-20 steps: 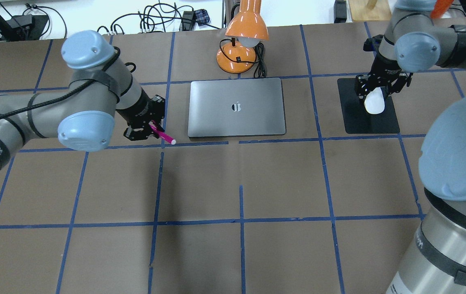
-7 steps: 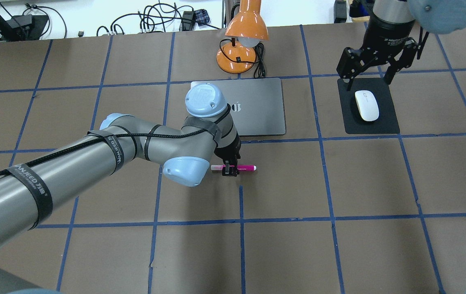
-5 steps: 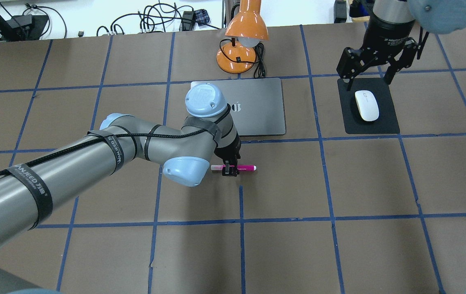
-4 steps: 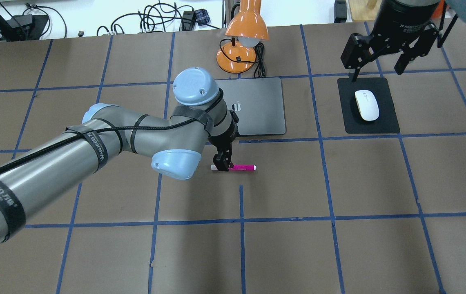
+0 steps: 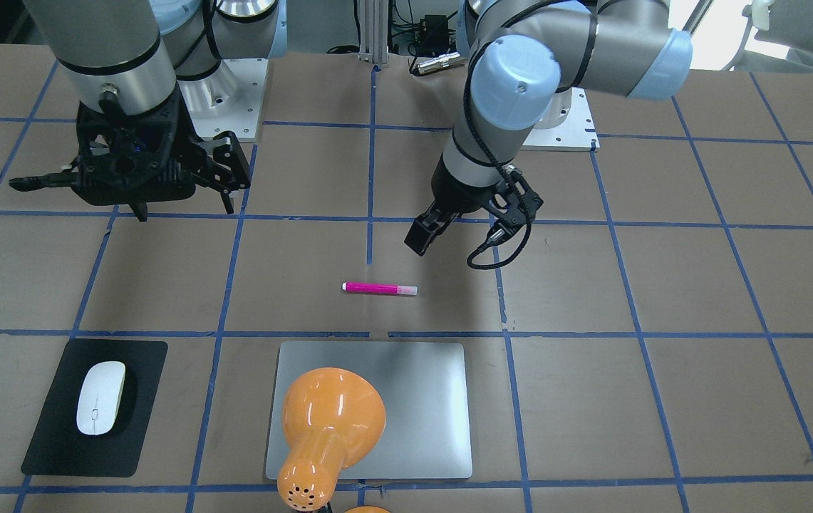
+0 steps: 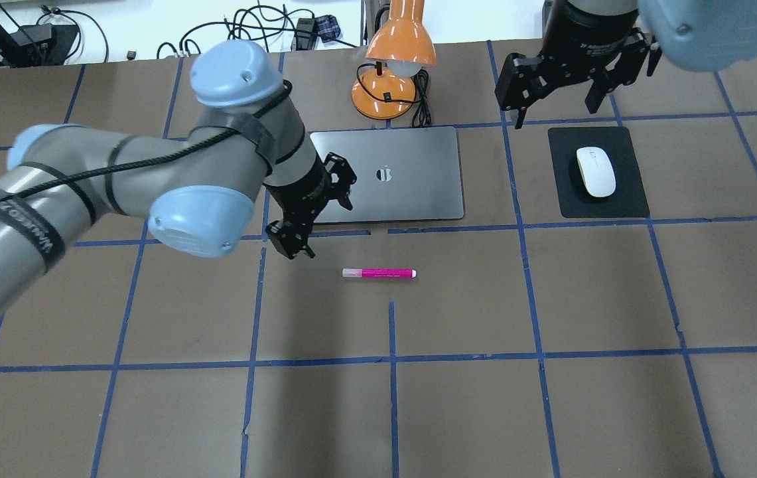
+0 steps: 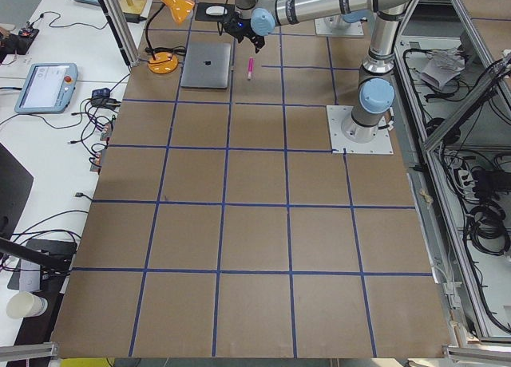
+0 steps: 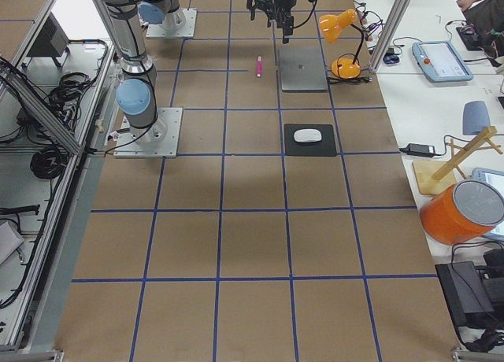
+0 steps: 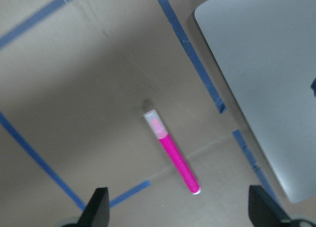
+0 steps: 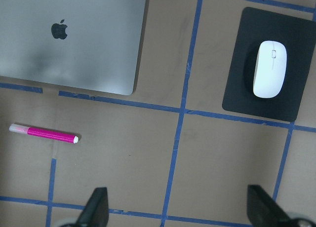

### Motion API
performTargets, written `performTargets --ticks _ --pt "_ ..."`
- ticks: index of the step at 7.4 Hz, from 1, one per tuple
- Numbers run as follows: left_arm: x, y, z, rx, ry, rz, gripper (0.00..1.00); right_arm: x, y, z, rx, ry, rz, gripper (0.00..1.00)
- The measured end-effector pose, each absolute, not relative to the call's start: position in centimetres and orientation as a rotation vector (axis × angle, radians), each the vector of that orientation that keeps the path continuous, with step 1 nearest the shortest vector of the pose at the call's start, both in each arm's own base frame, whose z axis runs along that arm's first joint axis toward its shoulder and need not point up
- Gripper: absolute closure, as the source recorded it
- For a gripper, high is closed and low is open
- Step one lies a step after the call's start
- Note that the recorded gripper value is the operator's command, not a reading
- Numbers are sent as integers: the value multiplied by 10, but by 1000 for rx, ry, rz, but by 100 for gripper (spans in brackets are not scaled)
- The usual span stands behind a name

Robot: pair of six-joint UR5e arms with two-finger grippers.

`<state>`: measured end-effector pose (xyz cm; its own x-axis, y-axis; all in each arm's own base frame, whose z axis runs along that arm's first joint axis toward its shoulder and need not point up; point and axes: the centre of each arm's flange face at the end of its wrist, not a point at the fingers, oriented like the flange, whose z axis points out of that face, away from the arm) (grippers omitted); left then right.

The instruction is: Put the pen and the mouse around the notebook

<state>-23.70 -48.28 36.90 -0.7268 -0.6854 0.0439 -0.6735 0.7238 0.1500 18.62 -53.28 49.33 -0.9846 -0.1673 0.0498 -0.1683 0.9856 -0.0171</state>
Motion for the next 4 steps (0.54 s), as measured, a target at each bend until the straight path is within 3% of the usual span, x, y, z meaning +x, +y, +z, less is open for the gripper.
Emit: performTargets --ticks 4 --pt "-137 -500 490 247 -3003 -43 0 163 -540 482 208 -3082 -17 0"
